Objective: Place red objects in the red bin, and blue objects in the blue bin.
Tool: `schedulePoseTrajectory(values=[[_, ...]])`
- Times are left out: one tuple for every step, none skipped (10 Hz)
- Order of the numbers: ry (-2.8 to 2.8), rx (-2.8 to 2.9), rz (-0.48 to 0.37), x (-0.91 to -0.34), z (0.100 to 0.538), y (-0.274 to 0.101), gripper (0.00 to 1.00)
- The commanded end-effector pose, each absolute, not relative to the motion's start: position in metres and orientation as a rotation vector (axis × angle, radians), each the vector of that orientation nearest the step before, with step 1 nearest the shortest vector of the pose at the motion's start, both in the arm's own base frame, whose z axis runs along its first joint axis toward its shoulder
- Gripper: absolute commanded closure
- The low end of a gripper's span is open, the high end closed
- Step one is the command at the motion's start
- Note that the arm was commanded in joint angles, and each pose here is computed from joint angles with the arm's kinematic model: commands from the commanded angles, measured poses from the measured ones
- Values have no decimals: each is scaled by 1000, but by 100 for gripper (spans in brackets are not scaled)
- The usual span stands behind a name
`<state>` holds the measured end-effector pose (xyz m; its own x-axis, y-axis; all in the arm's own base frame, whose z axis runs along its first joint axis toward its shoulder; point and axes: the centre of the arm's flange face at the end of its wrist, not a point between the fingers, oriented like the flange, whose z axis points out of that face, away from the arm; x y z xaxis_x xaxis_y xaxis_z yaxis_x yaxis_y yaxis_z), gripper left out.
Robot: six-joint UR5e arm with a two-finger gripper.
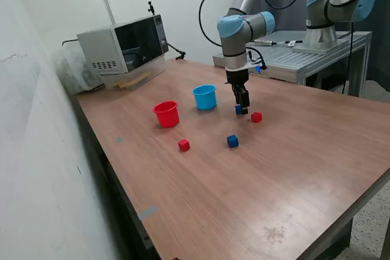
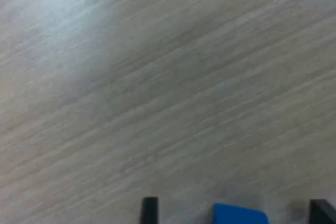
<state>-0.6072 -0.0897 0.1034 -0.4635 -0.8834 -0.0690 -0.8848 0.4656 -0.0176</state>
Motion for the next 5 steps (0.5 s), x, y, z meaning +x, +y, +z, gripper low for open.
schedulePoseTrajectory(values=[[2623,-1602,34,-610,102,-90,100],[2615,-1638,47,-617,107,-94,100],[2603,-1679,60,-623,113,-96,100],[2602,-1709,82,-635,124,-96,100],[2599,-1721,86,-641,131,-99,100]])
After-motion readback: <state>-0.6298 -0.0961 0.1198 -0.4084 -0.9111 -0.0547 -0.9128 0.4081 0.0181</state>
